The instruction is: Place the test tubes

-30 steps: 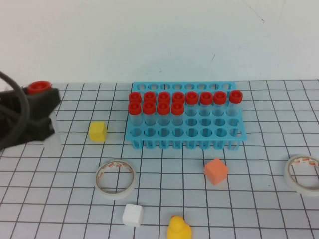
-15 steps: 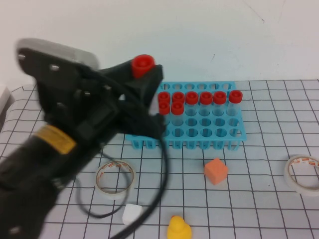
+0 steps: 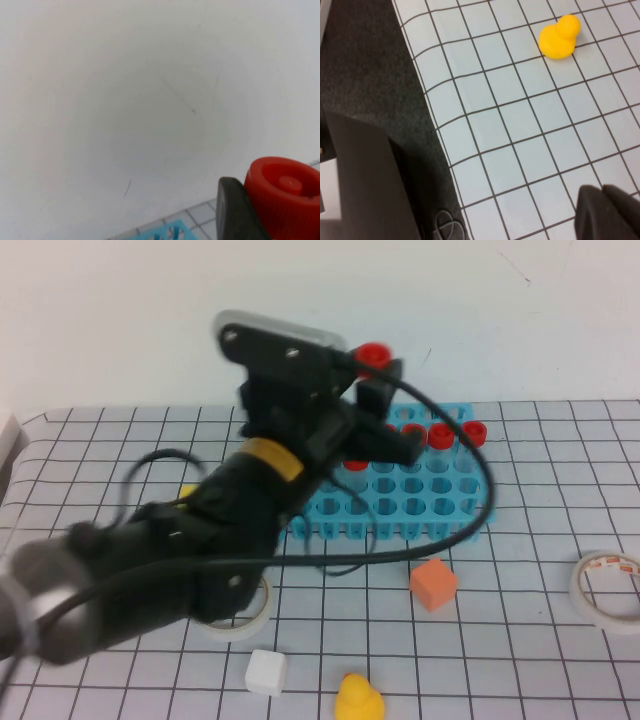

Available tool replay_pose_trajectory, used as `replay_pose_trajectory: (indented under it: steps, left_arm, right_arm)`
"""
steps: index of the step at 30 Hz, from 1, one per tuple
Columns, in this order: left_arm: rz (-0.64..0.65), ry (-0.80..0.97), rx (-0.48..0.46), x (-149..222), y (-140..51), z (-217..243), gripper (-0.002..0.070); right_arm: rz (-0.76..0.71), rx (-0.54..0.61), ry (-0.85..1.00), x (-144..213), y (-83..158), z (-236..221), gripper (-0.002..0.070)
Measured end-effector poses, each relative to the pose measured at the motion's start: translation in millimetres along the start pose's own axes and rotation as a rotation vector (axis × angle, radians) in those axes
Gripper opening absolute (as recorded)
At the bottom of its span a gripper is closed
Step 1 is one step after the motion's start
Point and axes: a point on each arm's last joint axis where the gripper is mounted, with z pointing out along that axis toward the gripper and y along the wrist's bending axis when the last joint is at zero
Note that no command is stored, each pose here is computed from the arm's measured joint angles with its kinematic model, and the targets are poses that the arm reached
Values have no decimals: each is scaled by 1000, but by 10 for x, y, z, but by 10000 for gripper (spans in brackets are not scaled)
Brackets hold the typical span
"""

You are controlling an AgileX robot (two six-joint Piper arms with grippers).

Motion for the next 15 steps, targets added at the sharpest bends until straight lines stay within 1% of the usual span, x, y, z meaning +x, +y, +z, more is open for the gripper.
replay_pose_trajectory:
  steps: [3, 6, 9, 13, 15]
  left_arm:
    - [31, -46, 36, 78, -27, 173, 267]
    - [60, -52, 55, 251, -17, 341, 267]
    - [51, -32, 46, 450, 43, 480, 267]
    - [-13, 10, 18, 694, 165, 632, 267]
    - [-22, 24, 8, 785, 212, 688, 267]
  right_arm:
    - [0, 0, 0, 0, 0, 0, -1]
    - [0, 0, 0, 0, 0, 0, -1]
    - [0, 0, 0, 0, 0, 0, -1]
    - [0, -1, 2, 2, 1, 0, -1]
    - [0, -1, 2, 2, 1, 0, -1]
